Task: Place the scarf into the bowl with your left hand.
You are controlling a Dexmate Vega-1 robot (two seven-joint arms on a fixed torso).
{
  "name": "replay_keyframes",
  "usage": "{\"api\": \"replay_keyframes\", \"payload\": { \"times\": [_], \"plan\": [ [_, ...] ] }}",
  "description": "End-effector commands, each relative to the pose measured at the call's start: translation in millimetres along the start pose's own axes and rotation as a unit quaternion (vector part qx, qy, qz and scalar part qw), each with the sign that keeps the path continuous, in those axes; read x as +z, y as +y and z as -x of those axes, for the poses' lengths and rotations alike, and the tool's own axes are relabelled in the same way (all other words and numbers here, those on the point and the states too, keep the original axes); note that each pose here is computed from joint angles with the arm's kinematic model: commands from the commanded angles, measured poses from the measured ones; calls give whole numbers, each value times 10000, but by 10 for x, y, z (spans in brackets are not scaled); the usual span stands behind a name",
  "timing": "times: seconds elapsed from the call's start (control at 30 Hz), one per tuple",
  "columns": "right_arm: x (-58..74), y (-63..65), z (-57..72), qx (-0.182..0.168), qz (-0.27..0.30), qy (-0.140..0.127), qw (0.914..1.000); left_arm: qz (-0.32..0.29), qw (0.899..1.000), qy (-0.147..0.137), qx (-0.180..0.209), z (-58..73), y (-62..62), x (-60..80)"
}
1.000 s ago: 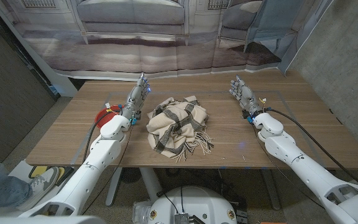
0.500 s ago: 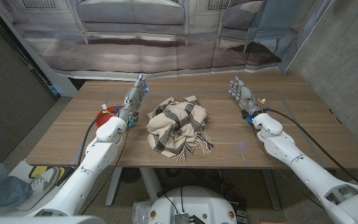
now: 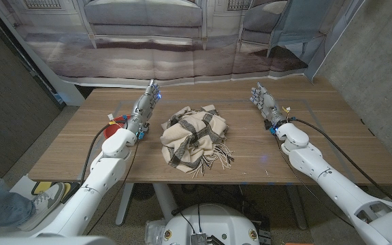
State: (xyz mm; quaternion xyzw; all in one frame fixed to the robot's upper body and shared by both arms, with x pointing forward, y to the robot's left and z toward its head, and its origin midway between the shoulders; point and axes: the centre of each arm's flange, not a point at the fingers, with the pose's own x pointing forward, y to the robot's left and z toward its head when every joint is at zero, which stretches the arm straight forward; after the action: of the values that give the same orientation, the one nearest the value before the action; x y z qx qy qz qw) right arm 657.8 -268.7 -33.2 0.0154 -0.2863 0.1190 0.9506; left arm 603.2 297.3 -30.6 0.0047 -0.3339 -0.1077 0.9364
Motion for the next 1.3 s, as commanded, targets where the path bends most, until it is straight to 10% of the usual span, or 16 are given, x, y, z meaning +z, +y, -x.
{"api": "replay_keyframes", "payload": {
  "times": [0.03,1.3],
  "plan": [
    [21,16,-13,-21,-7,-68,10000,26,9997,-242,-58,45,-20,16],
    [21,-16,-51,-13,-189,-209,9996,-335,9952,-820,-421,310,-197,59]
  ]
}}
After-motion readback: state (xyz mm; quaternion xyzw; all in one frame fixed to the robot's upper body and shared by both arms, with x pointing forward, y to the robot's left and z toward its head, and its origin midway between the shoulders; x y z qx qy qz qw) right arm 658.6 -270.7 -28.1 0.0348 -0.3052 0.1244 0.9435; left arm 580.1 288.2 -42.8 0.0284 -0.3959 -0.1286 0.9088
